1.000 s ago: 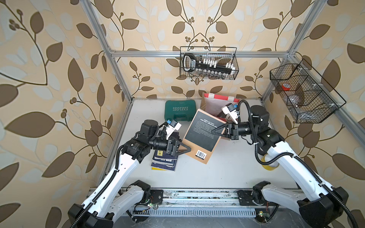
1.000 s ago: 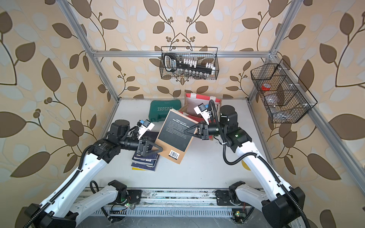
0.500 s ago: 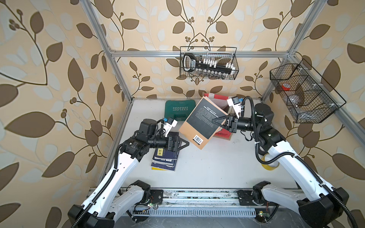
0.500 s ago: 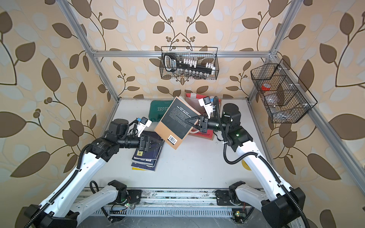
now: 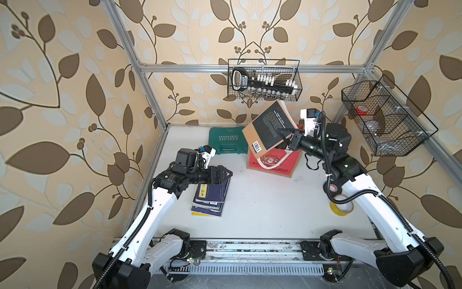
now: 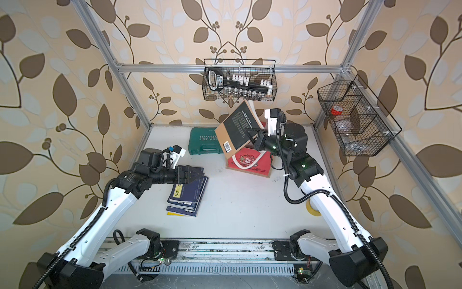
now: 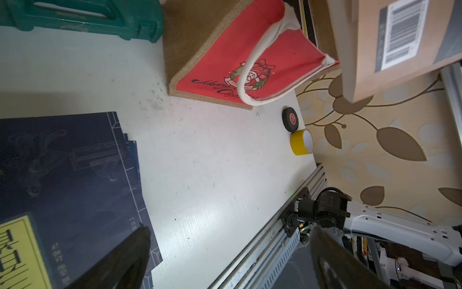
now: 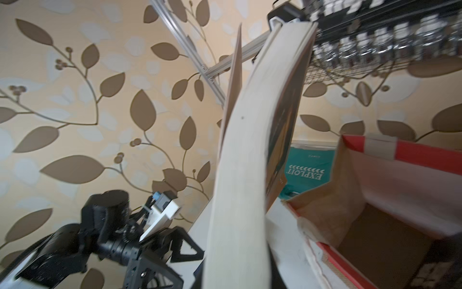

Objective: Put the books into the canvas bag
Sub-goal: Place the book in the canvas bag.

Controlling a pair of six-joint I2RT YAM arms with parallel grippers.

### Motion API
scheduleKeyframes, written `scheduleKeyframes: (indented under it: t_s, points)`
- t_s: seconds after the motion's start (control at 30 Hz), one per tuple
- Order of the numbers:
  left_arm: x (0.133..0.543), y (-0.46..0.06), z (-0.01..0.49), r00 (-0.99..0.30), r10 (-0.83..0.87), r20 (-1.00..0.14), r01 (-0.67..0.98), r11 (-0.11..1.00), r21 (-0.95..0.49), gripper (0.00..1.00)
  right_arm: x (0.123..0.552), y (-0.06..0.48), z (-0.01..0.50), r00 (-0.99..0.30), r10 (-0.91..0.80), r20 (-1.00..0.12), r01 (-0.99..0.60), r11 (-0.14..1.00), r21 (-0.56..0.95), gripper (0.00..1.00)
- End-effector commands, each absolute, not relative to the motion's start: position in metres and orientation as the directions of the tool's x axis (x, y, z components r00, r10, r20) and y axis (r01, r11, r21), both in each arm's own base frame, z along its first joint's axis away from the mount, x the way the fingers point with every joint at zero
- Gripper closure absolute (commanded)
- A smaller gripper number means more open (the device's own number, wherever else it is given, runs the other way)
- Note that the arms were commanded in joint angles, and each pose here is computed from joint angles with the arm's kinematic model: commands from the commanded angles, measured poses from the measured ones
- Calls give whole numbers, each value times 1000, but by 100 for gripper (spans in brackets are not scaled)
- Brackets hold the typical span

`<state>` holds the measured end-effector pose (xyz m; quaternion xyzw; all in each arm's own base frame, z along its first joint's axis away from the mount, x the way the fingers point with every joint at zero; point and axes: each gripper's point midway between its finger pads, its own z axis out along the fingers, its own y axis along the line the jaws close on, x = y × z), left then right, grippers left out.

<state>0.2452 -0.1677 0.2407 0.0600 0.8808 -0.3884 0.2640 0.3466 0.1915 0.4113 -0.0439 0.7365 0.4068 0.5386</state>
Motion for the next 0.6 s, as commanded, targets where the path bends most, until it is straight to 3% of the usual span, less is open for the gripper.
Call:
scheduleKeyframes:
  t_s: [0.0, 0.17, 0.57]
  points:
    - [250, -164, 255, -835, -116, -538, 317, 698, -642, 1, 372, 158, 436, -250, 428, -868, -376, 784, 495, 100]
    - [251, -163, 254, -837, -119, -534, 312, 697, -645, 1, 393, 134, 431, -181, 436, -881, -243, 849, 470, 100]
    - [253, -162, 254, -837, -124, -532, 311, 693, -650, 1, 399, 98, 428, -87, 494, -865, -153, 851, 502, 100]
